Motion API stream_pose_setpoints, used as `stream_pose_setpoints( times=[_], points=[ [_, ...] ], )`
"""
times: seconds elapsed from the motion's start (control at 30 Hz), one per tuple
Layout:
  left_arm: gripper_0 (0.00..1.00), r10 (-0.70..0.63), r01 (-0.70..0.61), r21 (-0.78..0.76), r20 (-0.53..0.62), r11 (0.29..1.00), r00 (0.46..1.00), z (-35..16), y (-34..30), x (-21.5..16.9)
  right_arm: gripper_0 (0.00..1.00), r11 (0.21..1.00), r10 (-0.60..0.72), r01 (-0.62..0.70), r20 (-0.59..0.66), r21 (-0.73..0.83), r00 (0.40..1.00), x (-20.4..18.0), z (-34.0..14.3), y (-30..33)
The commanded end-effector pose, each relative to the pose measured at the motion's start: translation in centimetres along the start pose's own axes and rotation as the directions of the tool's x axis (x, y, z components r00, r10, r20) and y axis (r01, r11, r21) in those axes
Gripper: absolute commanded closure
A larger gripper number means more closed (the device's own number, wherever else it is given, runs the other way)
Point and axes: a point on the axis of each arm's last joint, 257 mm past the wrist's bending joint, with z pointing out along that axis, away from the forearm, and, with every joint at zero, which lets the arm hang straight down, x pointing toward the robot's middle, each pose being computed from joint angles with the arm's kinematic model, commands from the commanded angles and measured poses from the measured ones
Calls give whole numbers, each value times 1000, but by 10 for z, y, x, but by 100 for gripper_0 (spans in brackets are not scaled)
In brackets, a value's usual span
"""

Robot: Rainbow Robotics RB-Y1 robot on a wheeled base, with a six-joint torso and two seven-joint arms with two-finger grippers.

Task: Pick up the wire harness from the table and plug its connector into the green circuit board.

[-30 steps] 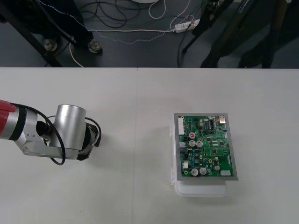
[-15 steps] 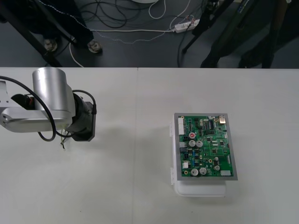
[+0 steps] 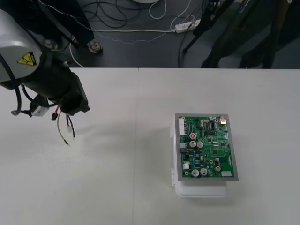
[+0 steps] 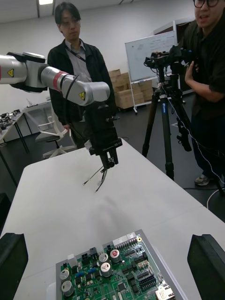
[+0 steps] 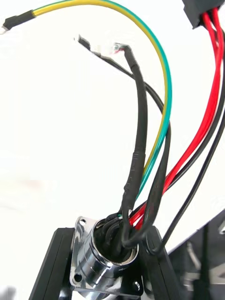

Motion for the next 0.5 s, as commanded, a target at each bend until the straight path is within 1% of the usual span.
stream_pose_setpoints(
  times=[0.03, 0.13, 0.2, 0.23, 0.27, 0.3, 0.37, 0.43, 0.5],
  points=[
    [100, -206, 204, -47, -34, 978, 978, -43, -15, -10, 0, 999, -35, 34, -21, -18, 999, -15, -1, -2],
    [100, -300, 292, -117, -60, 949, 952, -57, -8, -5, 0, 999, -32, 31, -23, -17, 999, -15, -1, -2],
    [100, -394, 374, -193, -73, 907, 916, -66, -1, 1, 0, 999, -31, 31, -23, -16, 999, -15, -1, -3],
    [100, -417, 394, -216, -75, 893, 906, -69, 1, 3, 0, 999, -31, 30, -23, -14, 999, -15, -2, -3],
    [100, -474, 439, -272, -76, 856, 877, -75, 6, 8, 0, 999, -31, 31, -24, -13, 999, -15, -2, -3],
    [100, -502, 461, -301, -72, 835, 862, -78, 8, 10, 0, 999, -33, 33, -23, -13, 999, -15, -2, -3],
    [100, -597, 533, -401, -43, 745, 801, -92, 15, 16, 0, 999, -33, 33, -24, -13, 999, -16, -2, -3],
    [100, -641, 562, -453, -28, 692, 767, -101, 19, 22, 0, 999, -33, 33, -25, -13, 999, -15, -2, -3],
    [100, -705, 609, -500, -3, 616, 710, -110, 22, 29, 0, 999, -33, 33, -26, -12, 999, -15, -2, -3]
  ],
)
